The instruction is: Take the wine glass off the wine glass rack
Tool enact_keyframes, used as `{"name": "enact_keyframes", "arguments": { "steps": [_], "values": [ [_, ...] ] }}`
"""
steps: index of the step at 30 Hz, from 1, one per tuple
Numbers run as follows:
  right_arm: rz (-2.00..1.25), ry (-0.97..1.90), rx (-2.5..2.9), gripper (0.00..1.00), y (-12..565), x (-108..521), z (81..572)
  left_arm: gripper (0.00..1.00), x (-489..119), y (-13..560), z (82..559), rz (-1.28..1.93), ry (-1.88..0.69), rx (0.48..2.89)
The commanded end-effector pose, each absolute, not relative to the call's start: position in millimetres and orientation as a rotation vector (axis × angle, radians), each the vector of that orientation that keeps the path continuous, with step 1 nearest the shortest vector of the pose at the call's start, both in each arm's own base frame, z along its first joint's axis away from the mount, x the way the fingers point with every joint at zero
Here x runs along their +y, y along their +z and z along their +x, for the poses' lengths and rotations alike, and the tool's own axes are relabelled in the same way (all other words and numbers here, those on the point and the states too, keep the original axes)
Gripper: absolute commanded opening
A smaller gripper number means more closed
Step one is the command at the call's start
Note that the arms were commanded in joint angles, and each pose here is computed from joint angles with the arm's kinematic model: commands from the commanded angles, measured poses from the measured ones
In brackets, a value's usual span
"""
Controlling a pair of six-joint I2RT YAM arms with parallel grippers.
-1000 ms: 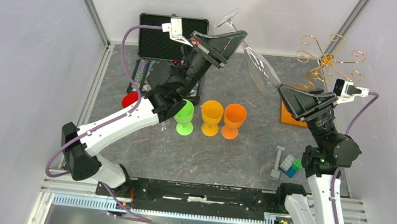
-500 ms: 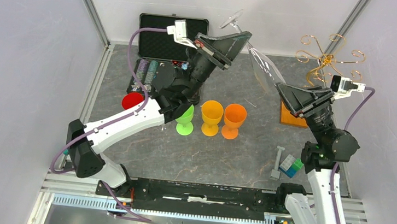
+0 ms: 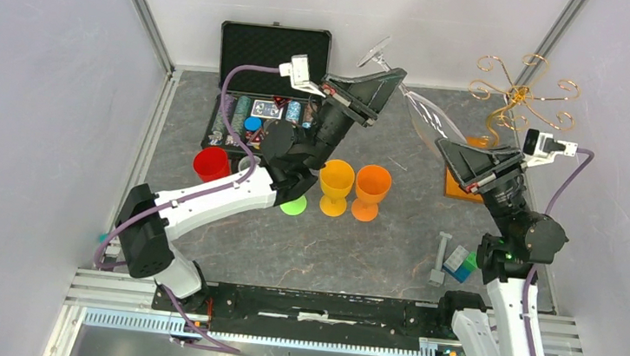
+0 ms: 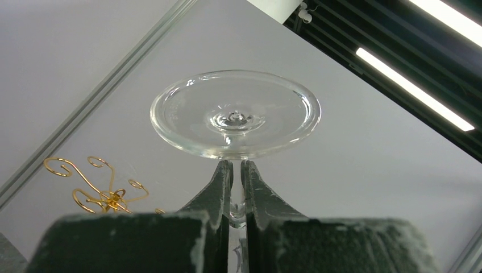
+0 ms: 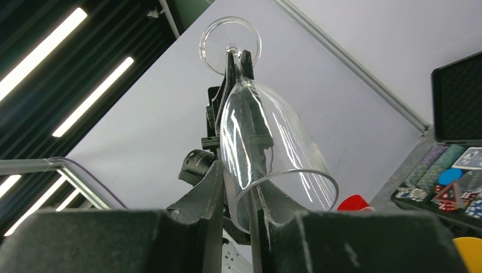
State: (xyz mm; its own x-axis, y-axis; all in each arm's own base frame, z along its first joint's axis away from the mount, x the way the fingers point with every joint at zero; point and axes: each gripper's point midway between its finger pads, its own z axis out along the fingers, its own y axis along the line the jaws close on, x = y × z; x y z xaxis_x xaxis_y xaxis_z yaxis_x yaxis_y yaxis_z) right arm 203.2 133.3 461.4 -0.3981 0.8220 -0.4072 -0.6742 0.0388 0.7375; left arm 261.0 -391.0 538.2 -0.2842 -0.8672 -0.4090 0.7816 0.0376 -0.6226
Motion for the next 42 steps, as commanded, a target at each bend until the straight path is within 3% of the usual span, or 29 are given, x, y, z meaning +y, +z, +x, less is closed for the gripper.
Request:
{"name": "enact_keyframes", "arguments": {
  "steps": [1,10,17,30,42],
  "values": [
    [0.207,1.495,1.129,0.00,458.6,125.3,222.8,0.11,-388.0,550.2,240.3,-0.086,-1.643,0.866],
    [0.142,1.310,1.083,0.00,466.3,116.1,229.5,0.46,-377.7,540.5,234.8,-0.023,-1.552,0.853],
    [0.125,1.323,1.051,0.00,464.5,116.4,229.3,0.58,-375.8,538.2,229.8,0.001,-1.554,0.840],
    [0.135,1.101,1.165,0.00,455.7,106.0,253.9,0.62,-362.3,509.7,234.6,0.053,-1.373,0.987],
    [0.045,0.651,1.458,0.00,386.6,79.5,269.0,0.67,-276.1,420.0,227.0,0.123,-0.949,1.303]
  ]
}}
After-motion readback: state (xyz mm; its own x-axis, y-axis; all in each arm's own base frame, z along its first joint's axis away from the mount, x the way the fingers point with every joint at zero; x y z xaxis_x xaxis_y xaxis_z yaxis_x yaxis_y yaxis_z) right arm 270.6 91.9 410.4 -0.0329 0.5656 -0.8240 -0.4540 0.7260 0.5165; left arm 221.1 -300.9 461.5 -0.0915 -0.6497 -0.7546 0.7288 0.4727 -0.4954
